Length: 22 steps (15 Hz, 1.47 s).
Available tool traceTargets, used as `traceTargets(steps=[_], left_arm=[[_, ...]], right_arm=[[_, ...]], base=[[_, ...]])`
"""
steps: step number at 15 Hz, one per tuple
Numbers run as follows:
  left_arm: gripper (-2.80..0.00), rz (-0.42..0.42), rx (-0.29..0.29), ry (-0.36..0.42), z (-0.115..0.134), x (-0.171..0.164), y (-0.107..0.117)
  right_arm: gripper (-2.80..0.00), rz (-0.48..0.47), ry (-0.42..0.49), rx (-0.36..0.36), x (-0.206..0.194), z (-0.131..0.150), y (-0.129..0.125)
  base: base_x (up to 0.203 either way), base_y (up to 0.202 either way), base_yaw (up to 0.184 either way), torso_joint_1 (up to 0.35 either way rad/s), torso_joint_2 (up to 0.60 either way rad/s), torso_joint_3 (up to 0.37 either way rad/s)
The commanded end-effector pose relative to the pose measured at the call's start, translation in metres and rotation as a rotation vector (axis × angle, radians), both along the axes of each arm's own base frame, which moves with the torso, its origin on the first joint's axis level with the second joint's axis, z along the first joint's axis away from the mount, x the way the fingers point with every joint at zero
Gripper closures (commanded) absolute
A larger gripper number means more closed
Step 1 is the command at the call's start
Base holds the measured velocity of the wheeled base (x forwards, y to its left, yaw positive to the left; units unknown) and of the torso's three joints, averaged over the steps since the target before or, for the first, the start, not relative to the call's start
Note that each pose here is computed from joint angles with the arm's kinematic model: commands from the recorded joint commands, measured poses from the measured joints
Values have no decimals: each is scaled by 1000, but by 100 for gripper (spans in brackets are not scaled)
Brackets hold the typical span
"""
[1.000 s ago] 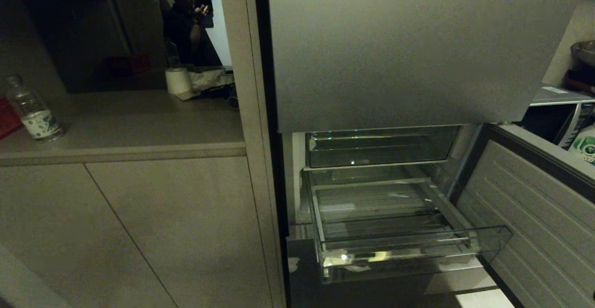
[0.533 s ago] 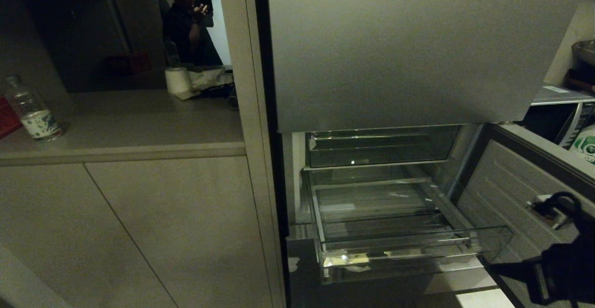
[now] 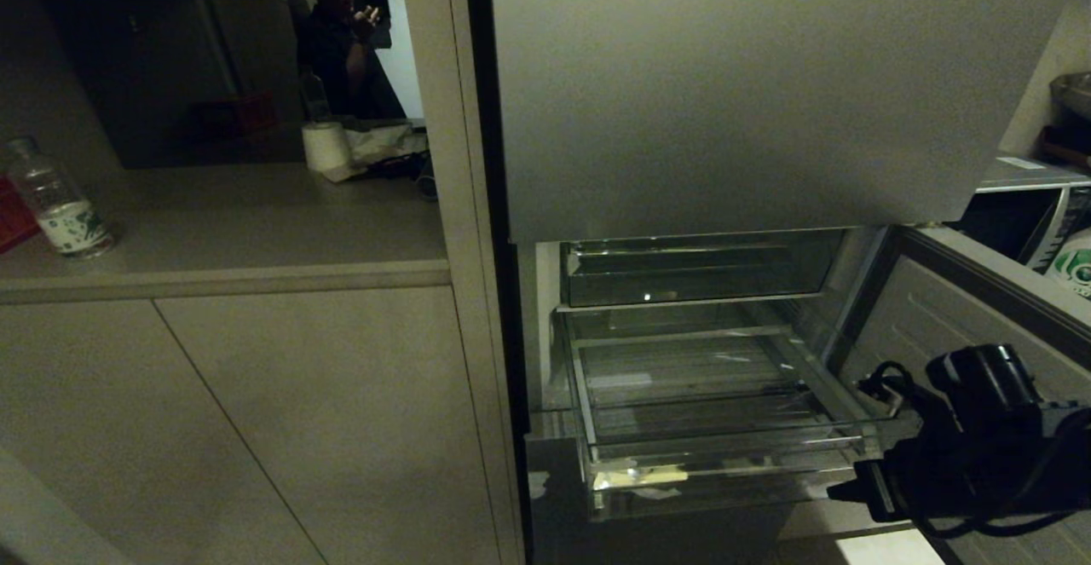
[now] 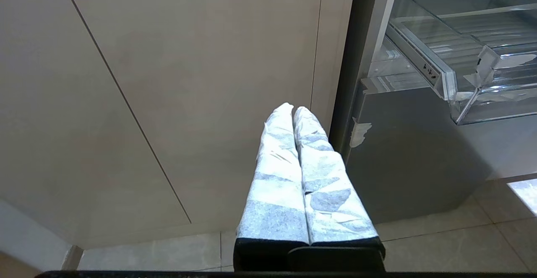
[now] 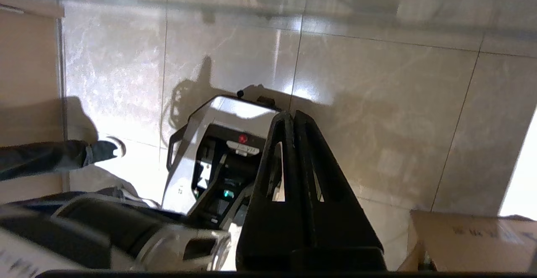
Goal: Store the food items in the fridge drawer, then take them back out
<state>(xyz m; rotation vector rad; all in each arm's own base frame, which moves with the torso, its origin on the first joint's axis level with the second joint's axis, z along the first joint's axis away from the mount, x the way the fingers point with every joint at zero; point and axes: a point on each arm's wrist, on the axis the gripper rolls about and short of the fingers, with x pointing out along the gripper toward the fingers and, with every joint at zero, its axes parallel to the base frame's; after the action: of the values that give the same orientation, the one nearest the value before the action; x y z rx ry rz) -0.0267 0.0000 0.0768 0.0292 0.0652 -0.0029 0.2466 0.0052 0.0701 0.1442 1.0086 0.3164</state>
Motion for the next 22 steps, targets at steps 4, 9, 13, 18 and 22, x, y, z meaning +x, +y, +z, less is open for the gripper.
traceTargets(steps=[4, 9, 13, 18, 22], left_arm=[[0, 0, 0, 1, 0, 0, 0], [0, 0, 1, 1, 0, 0, 0], [0, 2, 1, -1, 0, 0, 0], [0, 1, 1, 2, 0, 0, 0], [0, 2, 1, 2, 0, 0, 0]], right_arm=[[0, 8, -80, 16, 45, -36, 0], [0, 41, -219, 102, 84, -59, 1], [0, 4, -365, 210, 117, -70, 2], [0, -76, -550, 349, 157, -79, 2], [0, -85, -600, 388, 173, -77, 5]], base=[[0, 0, 0, 0, 0, 0], [0, 0, 0, 0, 0, 0], [0, 0, 0, 0, 0, 0], [0, 0, 0, 0, 0, 0], [0, 0, 0, 0, 0, 0]])
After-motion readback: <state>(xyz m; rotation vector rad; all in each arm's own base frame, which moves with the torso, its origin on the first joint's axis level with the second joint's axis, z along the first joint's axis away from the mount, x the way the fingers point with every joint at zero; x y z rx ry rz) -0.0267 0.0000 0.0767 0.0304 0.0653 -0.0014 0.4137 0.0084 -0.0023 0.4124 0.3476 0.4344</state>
